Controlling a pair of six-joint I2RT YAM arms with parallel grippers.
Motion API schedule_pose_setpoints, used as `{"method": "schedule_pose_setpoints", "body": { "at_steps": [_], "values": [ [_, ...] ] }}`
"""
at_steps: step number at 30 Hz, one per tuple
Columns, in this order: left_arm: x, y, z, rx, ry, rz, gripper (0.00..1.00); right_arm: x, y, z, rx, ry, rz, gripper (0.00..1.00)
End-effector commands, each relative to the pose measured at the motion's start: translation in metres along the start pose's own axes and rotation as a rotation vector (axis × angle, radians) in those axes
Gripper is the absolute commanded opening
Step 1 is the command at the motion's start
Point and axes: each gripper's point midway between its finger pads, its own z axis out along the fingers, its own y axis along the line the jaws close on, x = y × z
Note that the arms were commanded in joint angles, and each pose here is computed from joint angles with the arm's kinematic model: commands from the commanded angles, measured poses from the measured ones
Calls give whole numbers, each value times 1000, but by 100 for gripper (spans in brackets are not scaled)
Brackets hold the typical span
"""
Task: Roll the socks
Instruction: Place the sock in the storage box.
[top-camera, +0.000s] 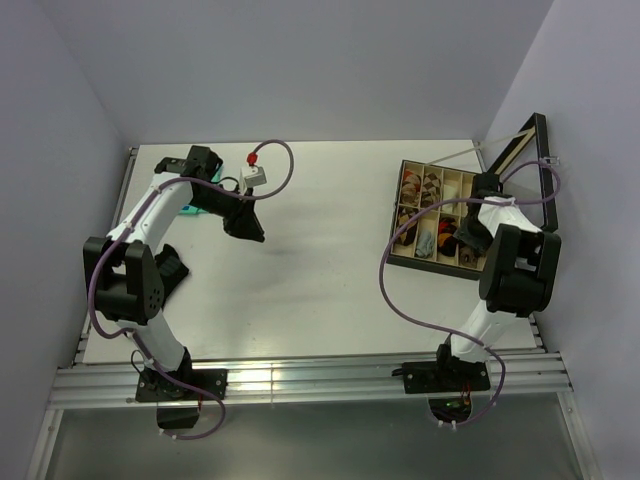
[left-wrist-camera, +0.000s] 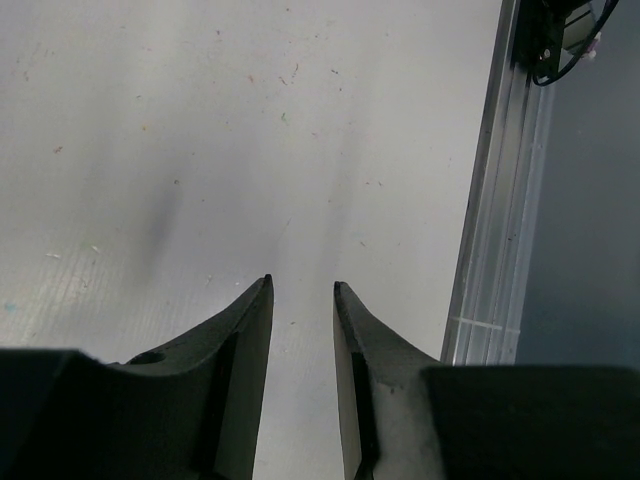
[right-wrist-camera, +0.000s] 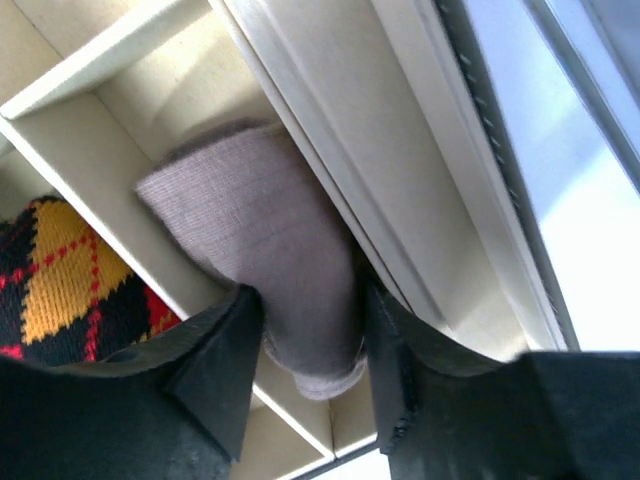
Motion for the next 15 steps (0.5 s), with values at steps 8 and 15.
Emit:
{"method": "schedule_pose_setpoints", "body": {
  "at_steps": [8,15],
  "values": [
    [-13,-8,-2,-21,-10,43,36,-15,-4,-45,-33,-48,59,57],
    [-14,-5,-4,-58,-6,40,37,-35,-8,-84,-57,-141,66,60]
  ]
}}
